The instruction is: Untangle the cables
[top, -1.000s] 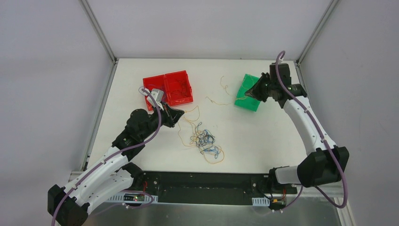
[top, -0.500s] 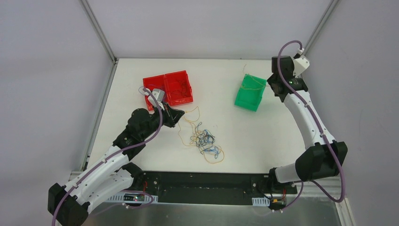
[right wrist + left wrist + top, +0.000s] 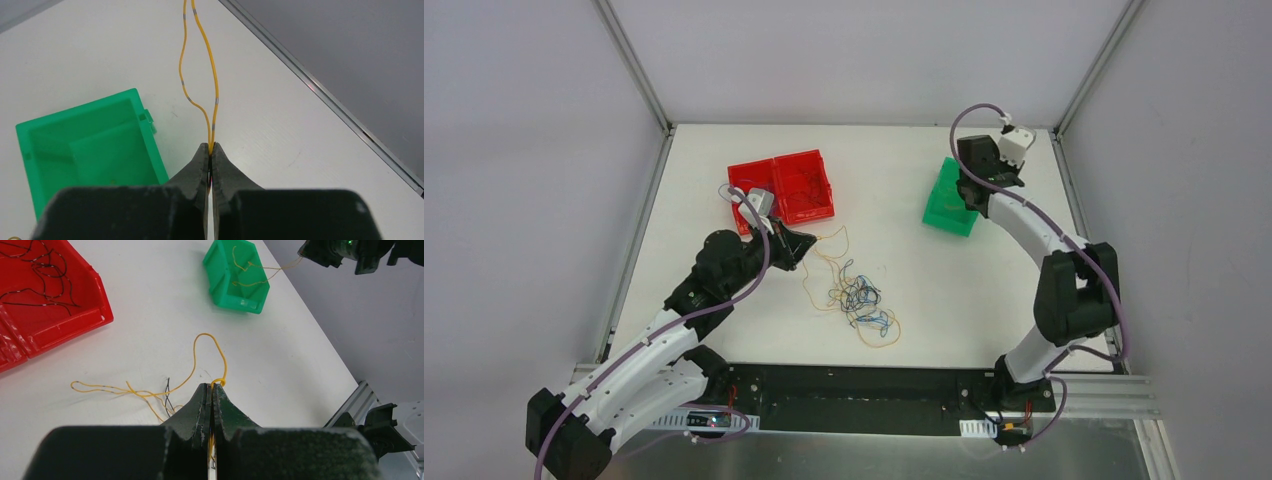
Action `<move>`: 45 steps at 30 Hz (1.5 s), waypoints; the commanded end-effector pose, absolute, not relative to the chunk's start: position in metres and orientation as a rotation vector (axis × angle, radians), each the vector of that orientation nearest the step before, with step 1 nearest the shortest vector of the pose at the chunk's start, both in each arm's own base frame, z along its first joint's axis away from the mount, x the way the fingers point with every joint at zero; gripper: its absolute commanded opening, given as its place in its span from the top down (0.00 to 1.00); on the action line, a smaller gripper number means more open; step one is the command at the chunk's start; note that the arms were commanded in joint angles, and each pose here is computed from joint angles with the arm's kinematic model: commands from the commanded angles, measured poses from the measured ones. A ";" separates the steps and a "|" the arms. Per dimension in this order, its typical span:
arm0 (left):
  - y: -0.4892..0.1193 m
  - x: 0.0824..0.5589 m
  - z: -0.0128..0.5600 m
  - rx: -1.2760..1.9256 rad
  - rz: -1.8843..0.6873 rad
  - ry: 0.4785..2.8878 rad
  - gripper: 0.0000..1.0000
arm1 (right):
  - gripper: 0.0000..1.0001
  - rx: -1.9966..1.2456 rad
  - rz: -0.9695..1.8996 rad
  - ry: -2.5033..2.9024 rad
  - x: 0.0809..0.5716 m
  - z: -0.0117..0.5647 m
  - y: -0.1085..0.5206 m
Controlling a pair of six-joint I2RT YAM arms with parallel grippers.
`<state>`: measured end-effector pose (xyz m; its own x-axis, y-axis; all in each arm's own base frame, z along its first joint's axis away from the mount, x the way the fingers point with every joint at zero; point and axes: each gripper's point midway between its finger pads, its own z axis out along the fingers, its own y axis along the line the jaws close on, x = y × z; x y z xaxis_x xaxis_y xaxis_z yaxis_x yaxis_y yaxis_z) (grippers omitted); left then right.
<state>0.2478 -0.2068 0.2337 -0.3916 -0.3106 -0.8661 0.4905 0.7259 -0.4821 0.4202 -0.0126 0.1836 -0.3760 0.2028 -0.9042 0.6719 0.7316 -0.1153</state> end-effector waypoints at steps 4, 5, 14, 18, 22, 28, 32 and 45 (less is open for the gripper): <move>-0.205 0.250 0.242 0.154 -0.853 1.739 1.00 | 1.00 0.495 -0.778 1.786 0.450 0.191 0.021; -0.205 0.250 0.242 0.153 -0.850 1.737 1.00 | 1.00 0.451 -0.815 1.778 0.453 0.190 0.031; -0.204 0.250 0.242 0.151 -0.845 1.736 1.00 | 1.00 0.176 -0.947 1.831 0.473 0.144 0.084; -0.203 0.250 0.244 0.150 -0.844 1.730 1.00 | 1.00 0.129 -0.884 1.964 0.468 0.111 0.084; -0.202 0.249 0.244 0.151 -0.842 1.729 1.00 | 1.00 0.171 -0.697 2.198 0.461 0.077 0.083; -0.202 0.249 0.244 0.151 -0.839 1.729 1.00 | 1.00 0.134 -0.496 2.477 0.451 0.042 0.100; -0.202 0.249 0.245 0.155 -0.839 1.728 1.00 | 0.99 0.165 -0.329 2.719 0.435 0.014 0.106; -0.203 0.249 0.245 0.161 -0.844 1.730 1.00 | 0.92 0.346 0.010 3.052 0.388 0.008 0.133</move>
<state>0.2465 -0.2047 0.2318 -0.3886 -0.2936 -0.8734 0.4930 0.7345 -0.4663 0.4585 0.1061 0.0244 -0.9139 0.1895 -0.3591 0.2250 0.9726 -0.0593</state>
